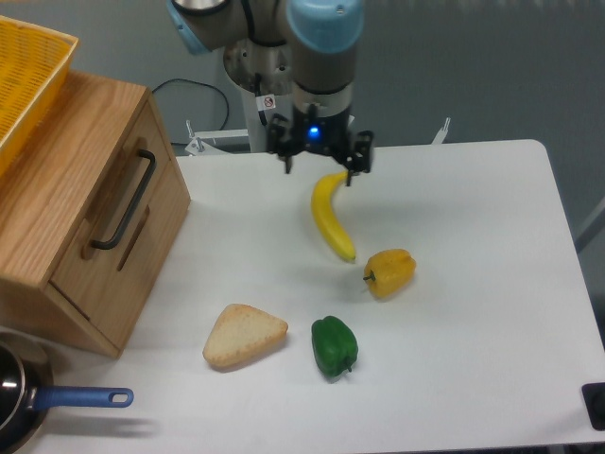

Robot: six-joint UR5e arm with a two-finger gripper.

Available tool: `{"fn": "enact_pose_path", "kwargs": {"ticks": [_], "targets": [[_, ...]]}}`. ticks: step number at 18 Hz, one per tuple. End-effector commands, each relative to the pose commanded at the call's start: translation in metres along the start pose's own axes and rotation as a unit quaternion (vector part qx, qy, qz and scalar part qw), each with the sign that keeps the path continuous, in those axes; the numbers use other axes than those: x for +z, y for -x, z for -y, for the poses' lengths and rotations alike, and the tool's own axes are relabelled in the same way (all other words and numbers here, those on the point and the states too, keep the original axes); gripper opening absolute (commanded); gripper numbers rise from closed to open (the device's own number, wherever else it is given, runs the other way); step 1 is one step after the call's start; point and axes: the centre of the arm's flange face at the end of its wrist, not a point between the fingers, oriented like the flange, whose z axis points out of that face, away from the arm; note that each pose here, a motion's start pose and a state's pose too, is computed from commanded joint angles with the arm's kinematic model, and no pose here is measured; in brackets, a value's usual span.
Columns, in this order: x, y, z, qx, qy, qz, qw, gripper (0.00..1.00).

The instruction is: Slide the top drawer open

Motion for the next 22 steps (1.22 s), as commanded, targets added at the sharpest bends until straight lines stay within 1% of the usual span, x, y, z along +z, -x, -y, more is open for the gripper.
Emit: {"fn": "enact_pose_path", "kwargs": {"ticks": [2, 6, 8, 11, 13, 16, 18, 22], "targets": [[-0.001, -0.013, 0.004, 0.004, -0.007, -0.014, 0.9999, 1.00], [0.003, -0.033, 0.012, -0.004, -0.005, -0.018, 0.9998, 1.00], [0.007, -0.040, 0.017, 0.000, -0.003, -0.023, 0.9997, 1.00], [0.002, -0.058, 0.024, 0.014, -0.009, -0.026, 0.9995, 1.00], [0.000, -0.066, 0.028, 0.015, -0.012, -0.036, 0.9992, 1.00], [0.007, -0.082, 0.042, 0.014, -0.010, -0.048, 0.9987, 1.00], [0.012, -0.087, 0.048, 0.008, -0.008, -0.056, 0.9984, 1.00], [0.012, -0.091, 0.050, 0.009, -0.011, -0.066, 0.9977, 1.00]]}}
